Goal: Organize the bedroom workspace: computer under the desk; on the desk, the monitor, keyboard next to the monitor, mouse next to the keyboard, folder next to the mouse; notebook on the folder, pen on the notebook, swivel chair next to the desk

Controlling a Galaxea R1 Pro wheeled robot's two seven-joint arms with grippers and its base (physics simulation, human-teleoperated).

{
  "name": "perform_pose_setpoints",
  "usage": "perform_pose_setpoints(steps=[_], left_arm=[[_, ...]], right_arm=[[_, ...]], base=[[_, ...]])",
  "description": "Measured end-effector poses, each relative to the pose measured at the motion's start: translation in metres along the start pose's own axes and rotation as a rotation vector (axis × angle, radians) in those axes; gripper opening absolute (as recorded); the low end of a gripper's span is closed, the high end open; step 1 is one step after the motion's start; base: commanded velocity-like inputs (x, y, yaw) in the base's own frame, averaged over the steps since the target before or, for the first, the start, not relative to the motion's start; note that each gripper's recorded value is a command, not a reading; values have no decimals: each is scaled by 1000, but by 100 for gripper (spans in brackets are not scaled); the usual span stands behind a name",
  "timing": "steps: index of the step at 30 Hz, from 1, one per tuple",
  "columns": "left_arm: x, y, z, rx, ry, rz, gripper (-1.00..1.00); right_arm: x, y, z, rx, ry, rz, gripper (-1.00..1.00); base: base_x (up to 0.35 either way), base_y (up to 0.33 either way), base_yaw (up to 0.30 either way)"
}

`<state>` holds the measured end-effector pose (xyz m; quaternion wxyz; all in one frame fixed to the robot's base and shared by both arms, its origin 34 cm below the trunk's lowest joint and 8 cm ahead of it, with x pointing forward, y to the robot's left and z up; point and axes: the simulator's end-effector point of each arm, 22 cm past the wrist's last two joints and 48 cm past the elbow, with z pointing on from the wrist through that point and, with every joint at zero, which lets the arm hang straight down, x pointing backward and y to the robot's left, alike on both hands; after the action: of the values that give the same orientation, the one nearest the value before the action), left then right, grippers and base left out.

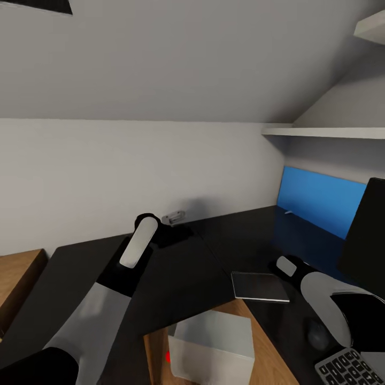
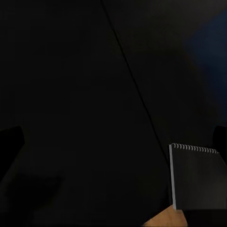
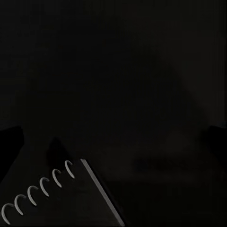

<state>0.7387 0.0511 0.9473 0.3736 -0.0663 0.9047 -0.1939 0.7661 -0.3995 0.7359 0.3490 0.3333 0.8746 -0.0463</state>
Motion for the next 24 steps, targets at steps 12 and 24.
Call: perform_pose_setpoints(steps=[12,24], left_arm=[[1,-1,0,2,1,0,100],[1,-3,0,8,2,-1,100]], right_arm=[[0,0,0,0,0,0,100],[0,-2,0,9,-4,-23,100]], base=[[-11,1,0],[-45,105,0]])
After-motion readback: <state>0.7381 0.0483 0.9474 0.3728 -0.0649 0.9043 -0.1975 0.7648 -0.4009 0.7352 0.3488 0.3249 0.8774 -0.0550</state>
